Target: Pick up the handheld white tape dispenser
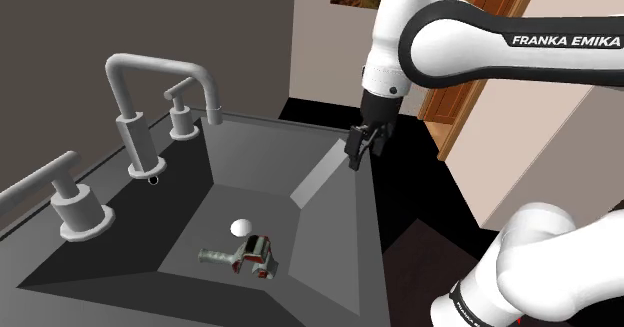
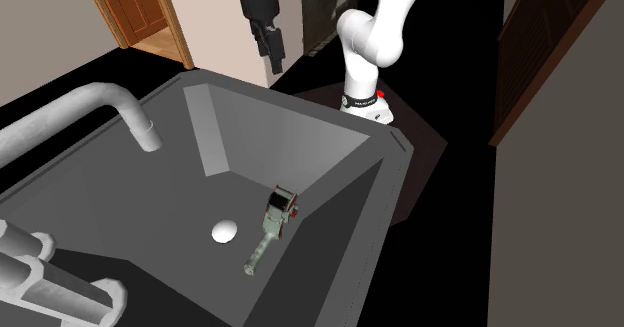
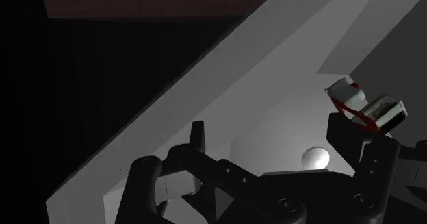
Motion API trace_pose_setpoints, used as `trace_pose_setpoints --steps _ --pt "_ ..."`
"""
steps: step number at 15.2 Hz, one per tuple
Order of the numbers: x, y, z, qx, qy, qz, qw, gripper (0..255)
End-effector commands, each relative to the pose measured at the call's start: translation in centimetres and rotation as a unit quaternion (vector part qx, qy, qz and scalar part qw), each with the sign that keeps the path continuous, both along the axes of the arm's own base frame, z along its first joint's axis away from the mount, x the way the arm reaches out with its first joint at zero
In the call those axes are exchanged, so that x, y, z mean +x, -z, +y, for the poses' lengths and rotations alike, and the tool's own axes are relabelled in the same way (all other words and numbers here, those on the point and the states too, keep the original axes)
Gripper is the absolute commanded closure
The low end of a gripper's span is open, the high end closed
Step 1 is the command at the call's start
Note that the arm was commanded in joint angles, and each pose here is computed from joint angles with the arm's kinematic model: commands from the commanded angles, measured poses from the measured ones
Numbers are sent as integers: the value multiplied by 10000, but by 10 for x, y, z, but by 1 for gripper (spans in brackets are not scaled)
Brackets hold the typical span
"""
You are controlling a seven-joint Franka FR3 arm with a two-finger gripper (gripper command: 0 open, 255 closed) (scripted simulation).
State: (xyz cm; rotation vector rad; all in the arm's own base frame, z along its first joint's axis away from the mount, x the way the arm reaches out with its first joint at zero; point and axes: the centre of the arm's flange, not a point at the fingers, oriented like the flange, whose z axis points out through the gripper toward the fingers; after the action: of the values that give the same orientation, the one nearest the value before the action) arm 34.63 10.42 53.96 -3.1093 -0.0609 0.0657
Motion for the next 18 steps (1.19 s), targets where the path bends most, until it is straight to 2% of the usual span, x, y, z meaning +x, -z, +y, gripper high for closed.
trace_pose_setpoints --steps 1,9,18 --pt "8 14 25 -72 -75 15 9999 0" --pt "40 66 122 -368 -377 87 9986 0" --pt "69 132 229 -700 -714 167 9948 0"
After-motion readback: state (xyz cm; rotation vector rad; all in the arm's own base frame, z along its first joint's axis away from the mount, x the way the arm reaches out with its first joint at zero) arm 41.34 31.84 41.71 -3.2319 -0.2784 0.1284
